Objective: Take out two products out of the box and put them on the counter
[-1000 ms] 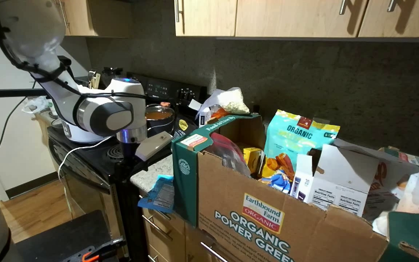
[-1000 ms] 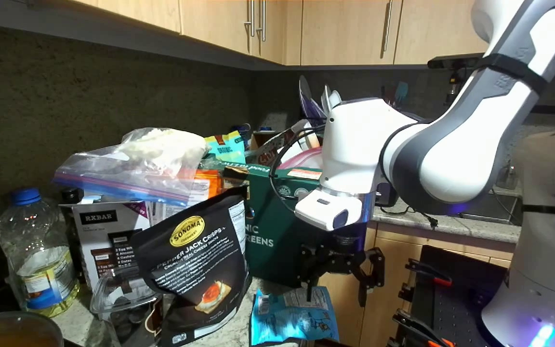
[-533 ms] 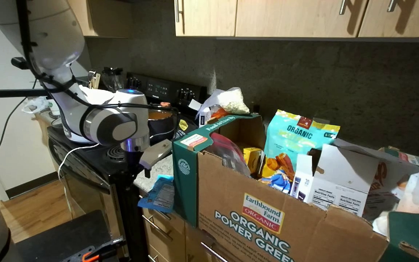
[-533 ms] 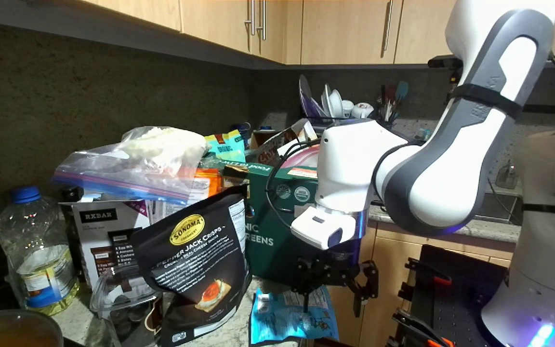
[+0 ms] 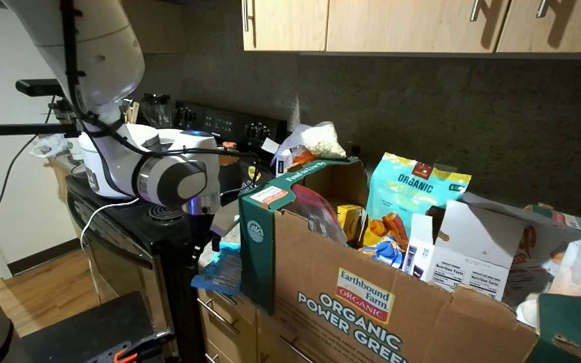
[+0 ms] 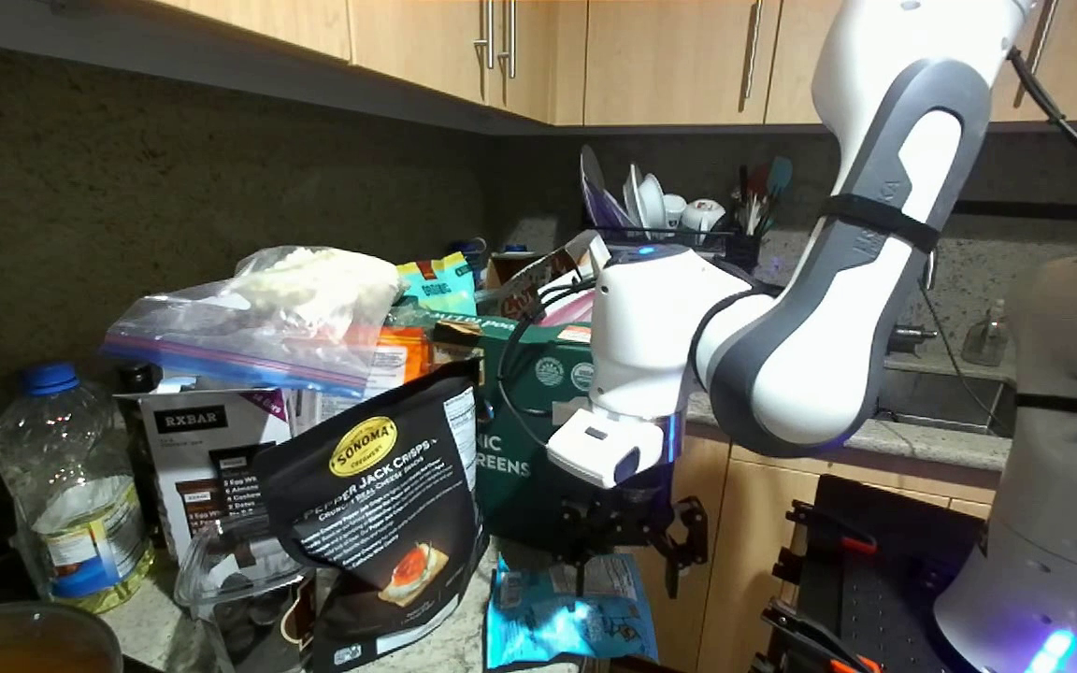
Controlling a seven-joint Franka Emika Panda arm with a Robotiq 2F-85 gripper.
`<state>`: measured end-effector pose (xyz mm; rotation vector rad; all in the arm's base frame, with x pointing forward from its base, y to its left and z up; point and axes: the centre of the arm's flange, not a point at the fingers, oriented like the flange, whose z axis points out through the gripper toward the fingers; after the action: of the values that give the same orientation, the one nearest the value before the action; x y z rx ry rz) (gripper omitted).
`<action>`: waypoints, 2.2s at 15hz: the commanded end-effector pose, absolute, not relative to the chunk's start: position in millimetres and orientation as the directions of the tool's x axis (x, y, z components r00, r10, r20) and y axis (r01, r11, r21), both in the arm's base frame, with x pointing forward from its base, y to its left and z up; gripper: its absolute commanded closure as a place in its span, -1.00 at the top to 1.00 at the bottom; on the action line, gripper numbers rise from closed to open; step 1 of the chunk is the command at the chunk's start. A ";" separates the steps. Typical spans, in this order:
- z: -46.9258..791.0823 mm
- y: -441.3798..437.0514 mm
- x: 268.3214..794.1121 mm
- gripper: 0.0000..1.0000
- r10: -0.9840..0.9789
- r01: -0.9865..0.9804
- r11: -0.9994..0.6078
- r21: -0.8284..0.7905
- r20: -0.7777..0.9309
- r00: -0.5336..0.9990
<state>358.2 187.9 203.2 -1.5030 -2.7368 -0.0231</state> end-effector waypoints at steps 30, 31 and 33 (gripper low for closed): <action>176.8 212.6 408.9 -0.41 0.807 0.805 0.591 -0.052 0.040 -0.590; 177.8 216.0 413.2 -0.60 0.805 0.803 0.593 -0.055 0.036 -0.592; 180.8 222.8 422.4 -0.92 0.801 0.798 0.599 -0.064 0.030 -0.598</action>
<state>398.6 214.5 176.6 -1.3954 -2.7462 0.0369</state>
